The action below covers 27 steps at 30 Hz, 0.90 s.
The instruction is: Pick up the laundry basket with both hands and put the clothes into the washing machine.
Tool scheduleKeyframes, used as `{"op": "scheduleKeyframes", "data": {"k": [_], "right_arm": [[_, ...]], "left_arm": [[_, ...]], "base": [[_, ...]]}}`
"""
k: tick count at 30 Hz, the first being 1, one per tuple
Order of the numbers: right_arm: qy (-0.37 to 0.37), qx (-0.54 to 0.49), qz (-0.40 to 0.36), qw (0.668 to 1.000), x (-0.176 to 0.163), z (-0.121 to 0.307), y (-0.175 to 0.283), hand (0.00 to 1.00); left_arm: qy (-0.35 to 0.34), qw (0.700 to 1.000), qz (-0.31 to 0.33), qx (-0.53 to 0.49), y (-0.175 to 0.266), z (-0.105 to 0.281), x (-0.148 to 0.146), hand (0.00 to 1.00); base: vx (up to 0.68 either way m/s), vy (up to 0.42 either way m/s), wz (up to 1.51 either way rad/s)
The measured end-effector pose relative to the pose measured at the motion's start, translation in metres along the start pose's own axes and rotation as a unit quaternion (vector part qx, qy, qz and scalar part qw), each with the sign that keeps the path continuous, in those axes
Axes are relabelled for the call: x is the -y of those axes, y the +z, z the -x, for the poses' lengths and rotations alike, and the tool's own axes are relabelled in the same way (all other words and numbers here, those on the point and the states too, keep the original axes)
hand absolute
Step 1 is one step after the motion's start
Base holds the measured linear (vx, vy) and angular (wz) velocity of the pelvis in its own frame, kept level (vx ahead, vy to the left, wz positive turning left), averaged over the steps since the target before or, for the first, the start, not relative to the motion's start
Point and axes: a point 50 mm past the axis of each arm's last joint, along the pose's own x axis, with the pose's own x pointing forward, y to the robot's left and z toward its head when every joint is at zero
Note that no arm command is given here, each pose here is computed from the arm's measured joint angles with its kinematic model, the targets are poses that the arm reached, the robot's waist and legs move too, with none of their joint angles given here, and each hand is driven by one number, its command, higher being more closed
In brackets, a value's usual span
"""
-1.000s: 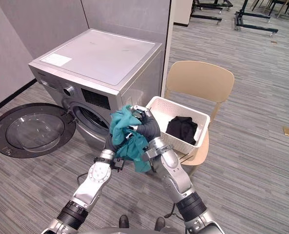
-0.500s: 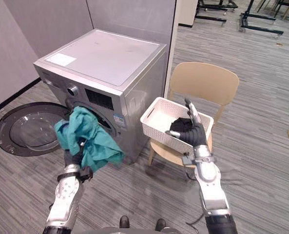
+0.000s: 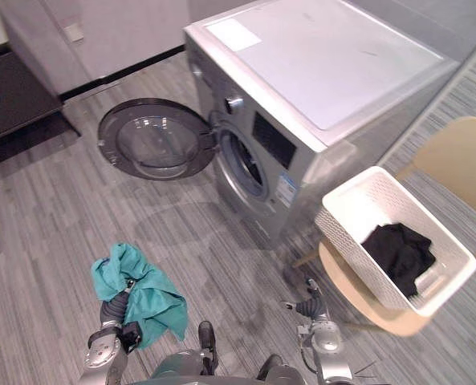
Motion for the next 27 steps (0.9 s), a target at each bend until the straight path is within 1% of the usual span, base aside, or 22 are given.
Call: {"op": "scheduleKeyframes", "data": {"k": [4, 7, 11, 12, 15, 16, 18, 21, 25, 27], "right_arm": [[-0.004, -0.024, -0.007, 1.0, -0.003, 0.009, -0.014, 0.0], [-0.005, -0.025, -0.026, 0.999, -0.004, 0.01, -0.014, 0.0], [-0.01, -0.025, -0.025, 0.999, 0.001, 0.009, -0.015, 0.0], [-0.013, -0.029, -0.021, 0.999, 0.004, 0.011, -0.018, 0.0], [-0.013, 0.016, -0.022, 1.0, 0.005, 0.009, 0.002, 0.0], [-0.01, 0.036, -0.027, 0.999, 0.004, 0.01, 0.011, 0.0], [-0.007, 0.062, -0.036, 0.997, 0.001, 0.013, 0.022, 0.0], [0.016, 0.079, -0.047, 0.996, -0.015, 0.015, 0.03, 0.0], [0.012, 0.075, -0.049, 0.996, -0.017, 0.016, 0.028, 0.0], [0.005, 0.067, -0.04, 0.997, -0.013, 0.016, 0.024, 0.0]], "left_arm": [[0.0, 0.999, -0.033, -0.003, -0.002, 0.002, -0.009, 1.0], [-0.004, 0.999, -0.046, -0.001, 0.0, 0.0, -0.01, 1.0], [-0.029, 0.998, -0.047, 0.009, 0.006, -0.006, 0.004, 1.0], [-0.04, 0.998, -0.043, 0.008, 0.006, -0.007, 0.012, 1.0], [-0.083, 0.996, -0.037, 0.025, 0.014, -0.006, 0.038, 1.0], [-0.095, 0.995, -0.023, 0.032, 0.017, -0.003, 0.046, 1.0], [-0.115, 0.992, -0.024, 0.044, 0.022, -0.001, 0.055, 1.0], [-0.14, 0.988, -0.02, 0.069, 0.033, 0.003, 0.066, 1.0], [-0.156, 0.985, -0.026, 0.073, 0.035, 0.004, 0.074, 1.0], [-0.169, 0.983, -0.035, 0.065, 0.028, 0.009, 0.08, 1.0]], "base": [[0.27, 0.164, 0.67], [0.37, 0.021, 0.74], [0.54, -0.041, 0.52], [0.62, -0.048, 0.55], [0.59, -0.093, 0.13], [0.56, -0.1, -0.17], [0.46, -0.047, -0.53], [0.43, 0.026, -0.73], [0.3, 0.231, -1.28], [0.24, 0.36, -1.39]]}}
